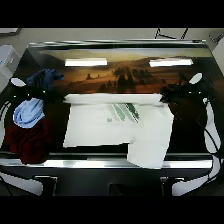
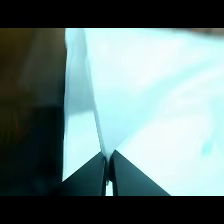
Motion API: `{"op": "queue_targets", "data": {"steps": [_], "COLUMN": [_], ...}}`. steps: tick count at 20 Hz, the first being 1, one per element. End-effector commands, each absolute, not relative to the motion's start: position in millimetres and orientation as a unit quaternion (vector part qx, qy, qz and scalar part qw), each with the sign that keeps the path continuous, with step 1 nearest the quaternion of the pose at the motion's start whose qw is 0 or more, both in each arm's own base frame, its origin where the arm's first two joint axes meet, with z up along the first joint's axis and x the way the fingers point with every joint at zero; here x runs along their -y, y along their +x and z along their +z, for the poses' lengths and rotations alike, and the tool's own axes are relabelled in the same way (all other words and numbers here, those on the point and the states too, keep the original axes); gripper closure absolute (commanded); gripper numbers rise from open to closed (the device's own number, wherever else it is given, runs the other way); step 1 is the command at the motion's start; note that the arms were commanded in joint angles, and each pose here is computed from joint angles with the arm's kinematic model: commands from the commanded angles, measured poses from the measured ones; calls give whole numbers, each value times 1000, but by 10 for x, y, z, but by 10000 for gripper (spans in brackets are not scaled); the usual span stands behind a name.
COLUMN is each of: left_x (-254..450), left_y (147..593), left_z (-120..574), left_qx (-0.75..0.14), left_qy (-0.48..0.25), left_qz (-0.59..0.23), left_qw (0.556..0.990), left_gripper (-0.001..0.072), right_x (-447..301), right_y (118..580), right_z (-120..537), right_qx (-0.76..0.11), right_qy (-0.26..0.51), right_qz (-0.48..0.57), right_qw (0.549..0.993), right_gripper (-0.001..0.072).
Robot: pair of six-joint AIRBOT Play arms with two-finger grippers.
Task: Fold the clothes and pants, and hang the long-sleeved shirts on hangers.
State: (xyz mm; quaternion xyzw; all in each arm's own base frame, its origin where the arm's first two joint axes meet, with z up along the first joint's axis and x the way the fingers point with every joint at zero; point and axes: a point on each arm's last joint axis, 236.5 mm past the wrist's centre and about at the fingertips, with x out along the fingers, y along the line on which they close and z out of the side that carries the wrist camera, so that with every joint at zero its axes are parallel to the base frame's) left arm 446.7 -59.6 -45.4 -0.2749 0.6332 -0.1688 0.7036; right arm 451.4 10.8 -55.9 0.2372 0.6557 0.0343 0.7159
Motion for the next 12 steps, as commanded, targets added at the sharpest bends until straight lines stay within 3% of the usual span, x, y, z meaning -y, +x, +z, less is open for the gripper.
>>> {"op": "queue_targets", "data": {"steps": [1,9,12], "left_x": [642,589,616], "left_y": [3703,3572,3531], "left_z": [-676,-727,-920], "left_qx": [-731,-743,-748], "left_qy": [-264,-258,-265], "left_qz": [-186,-192,-181], "left_qw": [601,587,581], "left_gripper": [687,687,687], "right_x": [-20,290,239], "right_y": [3953,3786,3766], "right_z": [-734,-558,-676], "right_qx": [-734,-752,-762], "right_qy": [216,146,159], "right_qz": [12,-17,-16], "right_qw": [644,643,628], "right_gripper": [681,680,680]}}
